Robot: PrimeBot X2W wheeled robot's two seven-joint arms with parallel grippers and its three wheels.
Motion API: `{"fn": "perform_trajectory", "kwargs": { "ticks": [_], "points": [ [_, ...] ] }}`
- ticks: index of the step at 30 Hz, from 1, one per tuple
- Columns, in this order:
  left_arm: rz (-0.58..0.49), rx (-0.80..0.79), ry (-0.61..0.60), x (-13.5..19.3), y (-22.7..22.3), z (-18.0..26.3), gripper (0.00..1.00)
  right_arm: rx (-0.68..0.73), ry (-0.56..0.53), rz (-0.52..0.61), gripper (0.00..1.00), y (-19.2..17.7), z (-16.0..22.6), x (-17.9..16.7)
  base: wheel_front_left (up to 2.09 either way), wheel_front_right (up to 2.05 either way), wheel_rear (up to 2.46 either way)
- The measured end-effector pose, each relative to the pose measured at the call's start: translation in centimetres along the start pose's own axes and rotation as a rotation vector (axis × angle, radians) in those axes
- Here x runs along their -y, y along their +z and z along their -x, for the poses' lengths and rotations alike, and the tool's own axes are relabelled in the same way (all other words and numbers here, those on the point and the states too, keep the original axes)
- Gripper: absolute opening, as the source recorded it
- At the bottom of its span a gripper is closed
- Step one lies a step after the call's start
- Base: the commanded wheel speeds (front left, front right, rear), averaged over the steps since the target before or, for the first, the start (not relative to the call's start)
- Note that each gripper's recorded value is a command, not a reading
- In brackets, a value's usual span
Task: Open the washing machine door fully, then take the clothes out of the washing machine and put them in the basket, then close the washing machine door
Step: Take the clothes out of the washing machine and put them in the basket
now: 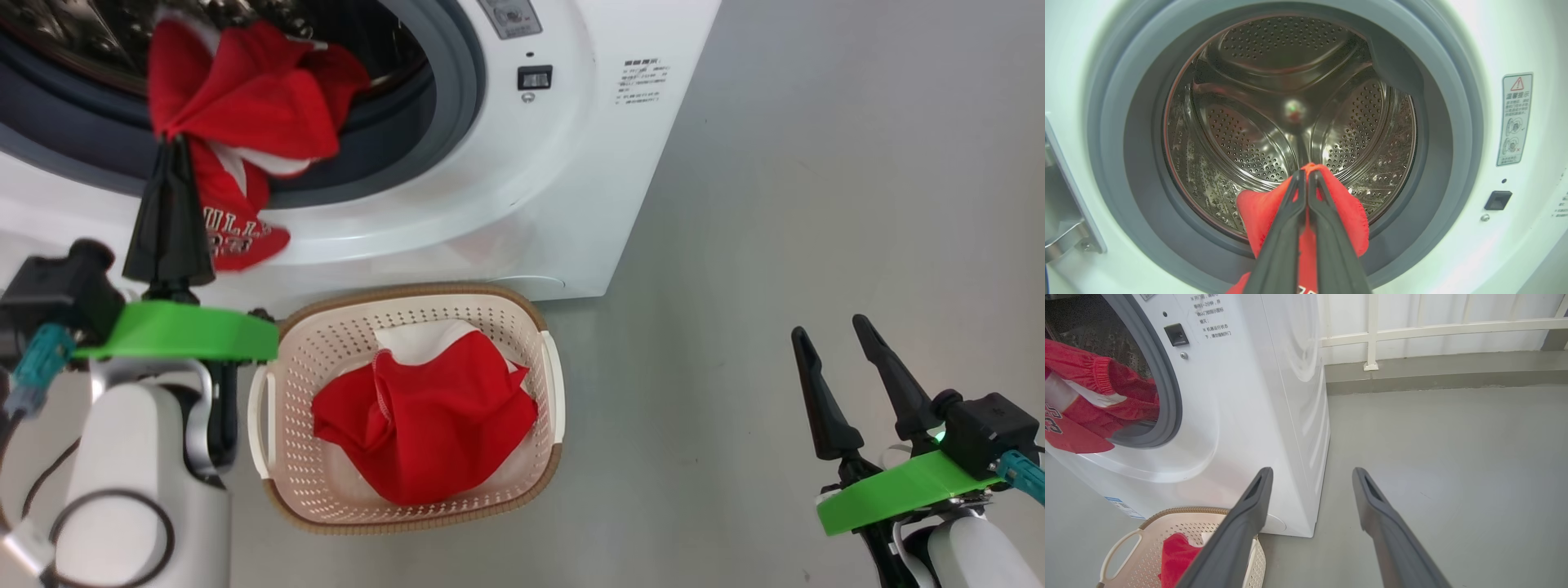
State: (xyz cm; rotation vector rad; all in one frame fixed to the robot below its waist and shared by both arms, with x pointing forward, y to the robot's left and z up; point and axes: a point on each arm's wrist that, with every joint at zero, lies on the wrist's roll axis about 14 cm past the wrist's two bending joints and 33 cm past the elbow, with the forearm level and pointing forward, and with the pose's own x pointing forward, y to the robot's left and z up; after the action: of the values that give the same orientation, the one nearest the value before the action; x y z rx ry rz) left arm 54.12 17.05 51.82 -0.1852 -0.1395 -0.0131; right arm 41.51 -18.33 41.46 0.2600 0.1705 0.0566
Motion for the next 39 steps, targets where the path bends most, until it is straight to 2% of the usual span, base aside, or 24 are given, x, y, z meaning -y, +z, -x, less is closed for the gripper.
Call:
{"fn": "perform_trajectory", "kwargs": {
  "ticks": [16, 21, 29, 39],
  "points": [
    [0.001, 0.183, 0.013, -0.1, 5.7, 3.4, 0.00, 0.001, 0.002, -0.001, 1.00, 0.0, 0.2, -0.1, 0.00, 0.00, 0.00],
    [0.003, 0.202, 0.004, 0.5, 6.2, 4.0, 0.00, -0.001, 0.003, -0.001, 1.00, -0.1, 0.2, -0.1, 0.00, 0.00, 0.00],
    [0.025, 0.096, -0.002, 1.2, 2.6, 4.7, 0.00, -0.011, -0.001, -0.001, 1.00, -0.4, 0.2, 0.0, 0.00, 0.00, 0.00],
    [0.059, -0.158, -0.002, 1.8, -5.9, 6.5, 0.00, -0.046, -0.007, -0.007, 1.00, -1.7, 0.0, 0.2, 0.00, 0.00, 0.00]
  ]
}}
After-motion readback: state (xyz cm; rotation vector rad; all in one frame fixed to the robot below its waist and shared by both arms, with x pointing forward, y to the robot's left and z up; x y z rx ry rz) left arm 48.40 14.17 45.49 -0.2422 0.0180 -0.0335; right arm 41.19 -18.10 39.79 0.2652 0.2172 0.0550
